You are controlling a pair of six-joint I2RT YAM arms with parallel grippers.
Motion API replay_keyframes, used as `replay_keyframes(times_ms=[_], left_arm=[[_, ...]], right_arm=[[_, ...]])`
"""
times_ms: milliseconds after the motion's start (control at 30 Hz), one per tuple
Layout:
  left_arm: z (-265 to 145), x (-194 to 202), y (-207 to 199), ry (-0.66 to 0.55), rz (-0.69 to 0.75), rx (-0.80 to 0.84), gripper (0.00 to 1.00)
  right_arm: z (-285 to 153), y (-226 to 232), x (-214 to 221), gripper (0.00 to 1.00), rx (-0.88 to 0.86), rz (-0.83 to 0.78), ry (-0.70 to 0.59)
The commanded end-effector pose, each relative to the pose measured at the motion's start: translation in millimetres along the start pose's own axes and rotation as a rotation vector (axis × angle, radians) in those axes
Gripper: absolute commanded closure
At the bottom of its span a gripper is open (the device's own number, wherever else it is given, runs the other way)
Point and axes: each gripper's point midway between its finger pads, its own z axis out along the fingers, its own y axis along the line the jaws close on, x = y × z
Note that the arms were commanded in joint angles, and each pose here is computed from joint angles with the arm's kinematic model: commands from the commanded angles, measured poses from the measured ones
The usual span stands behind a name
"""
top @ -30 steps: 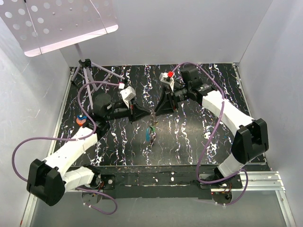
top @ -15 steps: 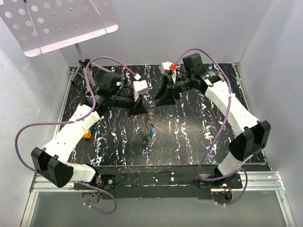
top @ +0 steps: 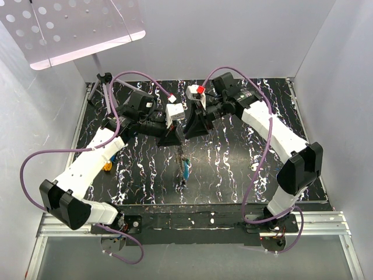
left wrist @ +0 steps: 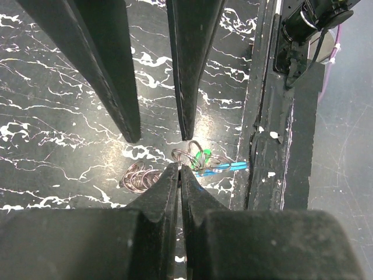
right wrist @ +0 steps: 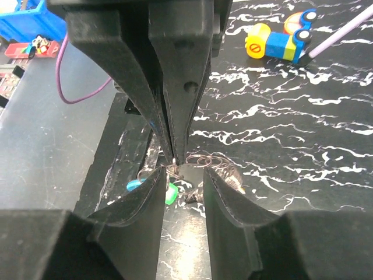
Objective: Put the keys on the keyring
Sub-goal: Adjust the keyring.
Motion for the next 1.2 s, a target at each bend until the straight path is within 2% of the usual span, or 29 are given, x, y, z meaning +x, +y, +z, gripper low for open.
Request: replay_keyframes(times_ms=[0,433,600,733,900,1167], left_arm=[[-9,-26,-10,-0.082,0.057,0.012,1.00],[-9,-28,-11,-0.105,0.049,0.007,1.00],[-10,-29,-10,-0.113,0.053,-0.001,1.00],[-10,-27,-9,-0.109,0.047,-0.009,1.00],[-9,-24,-11,-0.110,0.039,0.000,1.00],[-9,-27,-11,-0.124,0.033,-0.006,1.00]], right_arm=[[13,10,6,0.62,-0.056,0.011,-0.007],[19,15,7,0.72,-0.081,0.030,-0.008],[20,12,11,0.87,-0.073,0.050,-0.003],[19,16,9,0.86,-0.090,0.065,-0.012],[11,18,-5,0.76,-0.088,0.086,-0.051],[13,13,7,0.81,-0.068,0.066,-0.017]])
